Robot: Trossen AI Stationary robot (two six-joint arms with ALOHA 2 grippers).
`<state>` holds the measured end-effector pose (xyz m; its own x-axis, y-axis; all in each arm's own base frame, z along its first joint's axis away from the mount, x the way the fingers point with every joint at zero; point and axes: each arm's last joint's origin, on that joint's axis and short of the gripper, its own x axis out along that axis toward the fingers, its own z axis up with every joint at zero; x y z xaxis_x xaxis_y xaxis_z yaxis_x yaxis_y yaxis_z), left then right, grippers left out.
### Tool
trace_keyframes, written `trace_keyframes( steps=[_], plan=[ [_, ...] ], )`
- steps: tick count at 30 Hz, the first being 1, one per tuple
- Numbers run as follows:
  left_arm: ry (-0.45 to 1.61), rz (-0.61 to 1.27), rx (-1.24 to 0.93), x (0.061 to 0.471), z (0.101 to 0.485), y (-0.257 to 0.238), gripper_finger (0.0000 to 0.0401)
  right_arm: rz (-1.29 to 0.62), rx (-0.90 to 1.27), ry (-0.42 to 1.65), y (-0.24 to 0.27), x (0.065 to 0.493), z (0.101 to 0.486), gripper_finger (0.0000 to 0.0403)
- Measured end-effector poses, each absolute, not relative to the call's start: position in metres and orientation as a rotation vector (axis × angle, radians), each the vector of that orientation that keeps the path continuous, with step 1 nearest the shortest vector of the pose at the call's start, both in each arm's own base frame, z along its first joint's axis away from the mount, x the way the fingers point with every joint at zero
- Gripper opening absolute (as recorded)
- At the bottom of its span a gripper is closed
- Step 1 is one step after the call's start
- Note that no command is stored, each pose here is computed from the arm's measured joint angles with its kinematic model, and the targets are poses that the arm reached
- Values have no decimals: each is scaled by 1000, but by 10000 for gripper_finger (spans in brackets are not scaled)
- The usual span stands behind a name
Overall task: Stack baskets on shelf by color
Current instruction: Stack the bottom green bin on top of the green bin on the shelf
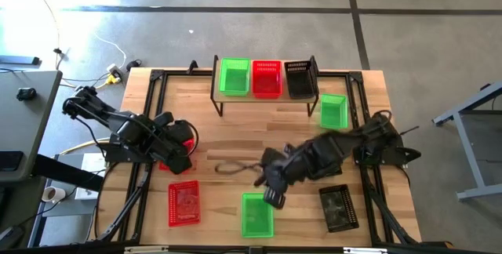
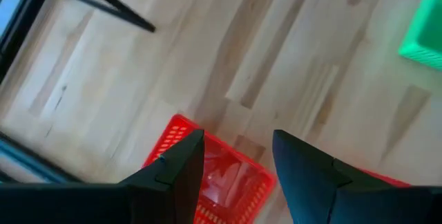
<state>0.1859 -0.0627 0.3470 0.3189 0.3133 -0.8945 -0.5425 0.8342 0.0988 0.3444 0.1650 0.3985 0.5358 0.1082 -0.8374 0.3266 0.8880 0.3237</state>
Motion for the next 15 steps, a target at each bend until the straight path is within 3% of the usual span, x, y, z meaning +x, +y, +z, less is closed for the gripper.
trace_keyframes(
  steps=[15],
  plan=[
    [989, 438, -187, 189, 351, -87, 163, -367, 656, 1147, 224, 365, 327, 119]
  ],
)
